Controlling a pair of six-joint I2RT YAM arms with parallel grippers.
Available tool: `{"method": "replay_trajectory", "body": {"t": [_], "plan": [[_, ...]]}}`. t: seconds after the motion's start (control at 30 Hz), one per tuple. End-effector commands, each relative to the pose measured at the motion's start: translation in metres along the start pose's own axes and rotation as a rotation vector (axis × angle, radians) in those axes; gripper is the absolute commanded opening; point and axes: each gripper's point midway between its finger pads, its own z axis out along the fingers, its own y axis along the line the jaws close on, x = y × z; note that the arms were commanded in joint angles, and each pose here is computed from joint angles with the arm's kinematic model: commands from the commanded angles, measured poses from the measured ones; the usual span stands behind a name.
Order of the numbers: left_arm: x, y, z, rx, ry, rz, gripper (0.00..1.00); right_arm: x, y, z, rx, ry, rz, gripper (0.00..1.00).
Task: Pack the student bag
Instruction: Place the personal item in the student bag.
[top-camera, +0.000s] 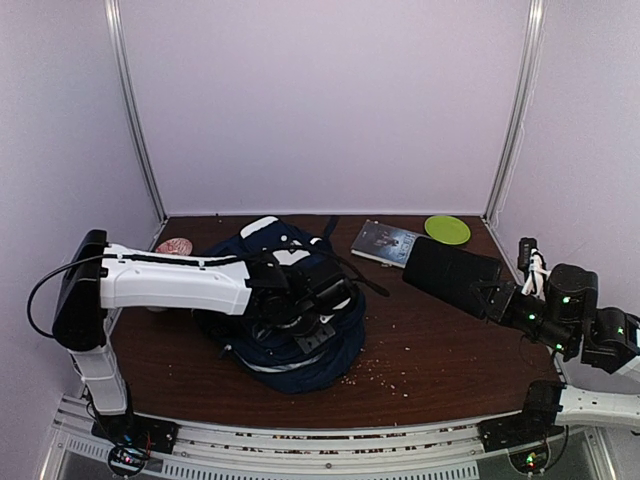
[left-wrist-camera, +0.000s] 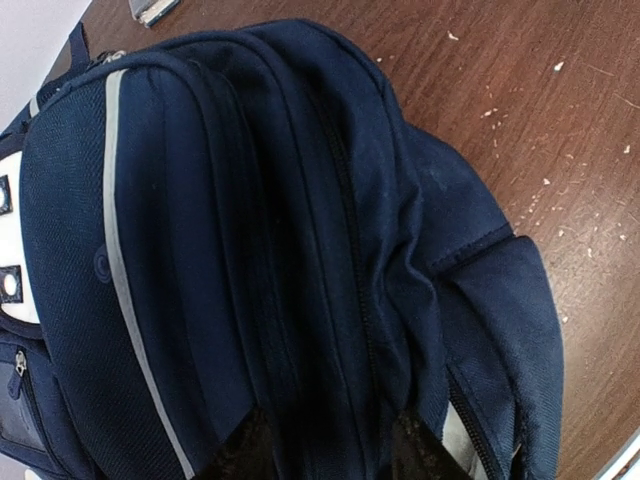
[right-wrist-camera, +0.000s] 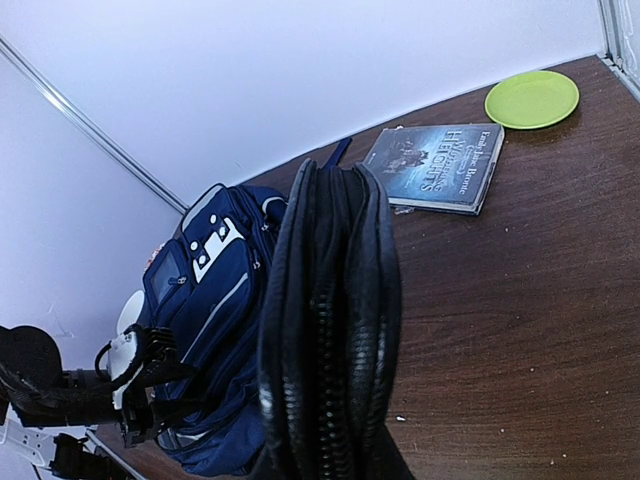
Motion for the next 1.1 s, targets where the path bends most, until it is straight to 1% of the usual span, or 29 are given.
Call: {"method": "replay_trajectory", "body": {"t": [0.0, 0.1, 0.2, 0.47, 0.6, 0.77, 0.93, 1.07], "plan": [[-0.033, -0.001, -0.043, 0.025, -0.132, -0.039, 0.73, -0.032, 0.014, -0.013, -0.063, -0.115, 0.072, 0.00], [-0.042, -0.011, -0.056, 0.039, -0.157, -0.028, 0.76, -0.031, 0.013, -0.012, -0.063, -0.116, 0.072, 0.00], [-0.045, -0.019, -0.057, 0.051, -0.152, -0.017, 0.75, -0.028, 0.014, -0.011, -0.067, -0.108, 0.074, 0.00], [-0.037, -0.029, -0.026, 0.065, -0.084, 0.011, 0.74, -0.031, 0.015, -0.014, -0.079, -0.115, 0.079, 0.00], [-0.032, -0.023, -0.010, 0.068, -0.057, -0.010, 0.74, -0.032, 0.016, -0.014, -0.083, -0.114, 0.079, 0.00], [-0.029, -0.013, 0.000, 0.046, -0.043, -0.020, 0.74, -0.032, 0.016, -0.015, -0.085, -0.120, 0.083, 0.00], [-0.020, -0.003, 0.013, 0.048, -0.016, -0.063, 0.74, -0.029, 0.017, -0.013, -0.092, -0.110, 0.085, 0.00], [-0.015, -0.004, 0.021, 0.065, 0.001, -0.061, 0.69, -0.028, 0.018, -0.012, -0.098, -0.105, 0.086, 0.00]]}}
